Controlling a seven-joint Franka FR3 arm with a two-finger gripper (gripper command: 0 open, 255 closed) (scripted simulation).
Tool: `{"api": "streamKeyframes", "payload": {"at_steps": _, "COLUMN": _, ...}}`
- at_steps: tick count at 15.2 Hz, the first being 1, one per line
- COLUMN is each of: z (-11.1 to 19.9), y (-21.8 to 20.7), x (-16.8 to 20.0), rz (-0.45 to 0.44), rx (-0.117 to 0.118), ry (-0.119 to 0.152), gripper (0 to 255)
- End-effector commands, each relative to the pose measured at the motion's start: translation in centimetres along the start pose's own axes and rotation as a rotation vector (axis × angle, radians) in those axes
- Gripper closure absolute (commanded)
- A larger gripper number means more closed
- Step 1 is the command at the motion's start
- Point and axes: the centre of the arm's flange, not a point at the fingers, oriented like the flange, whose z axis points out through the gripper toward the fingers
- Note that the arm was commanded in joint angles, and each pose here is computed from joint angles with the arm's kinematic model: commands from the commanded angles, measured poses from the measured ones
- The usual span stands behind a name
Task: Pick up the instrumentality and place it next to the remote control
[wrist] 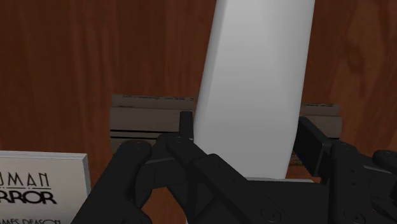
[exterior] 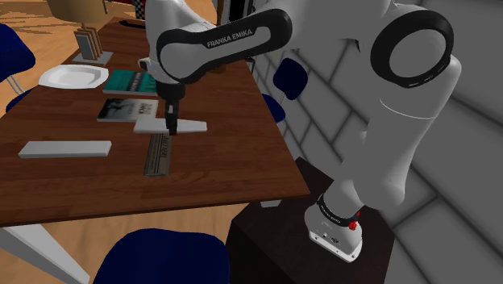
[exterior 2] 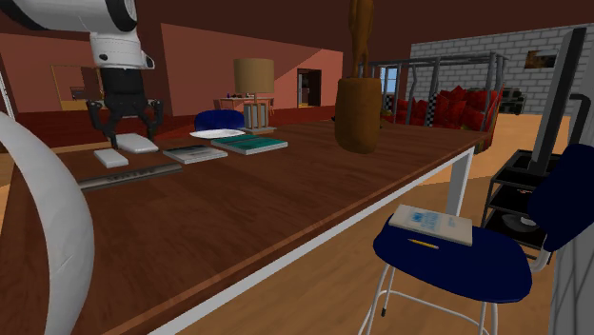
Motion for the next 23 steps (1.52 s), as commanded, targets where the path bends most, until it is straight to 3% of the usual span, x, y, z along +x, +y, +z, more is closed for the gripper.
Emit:
{"api": "streamKeyframes", "payload": {"at_steps": 1, "z": 0.2, "y": -1.9, "x": 1.7, "rz": 0.002, "rx": 0.0, "ry": 0.001, "gripper": 255}}
{"api": "streamKeyframes", "payload": {"at_steps": 13, "z": 0.3, "y": -13.6, "x": 12.5, "rz": 0.002, "rx": 0.0, "ry": 0.001, "gripper": 255}}
{"api": "streamKeyframes", "payload": {"at_steps": 23, "z": 5.5, "y": -13.5, "x": 12.4, "rz": 0.002, "rx": 0.0, "ry": 0.001, "gripper": 255}}
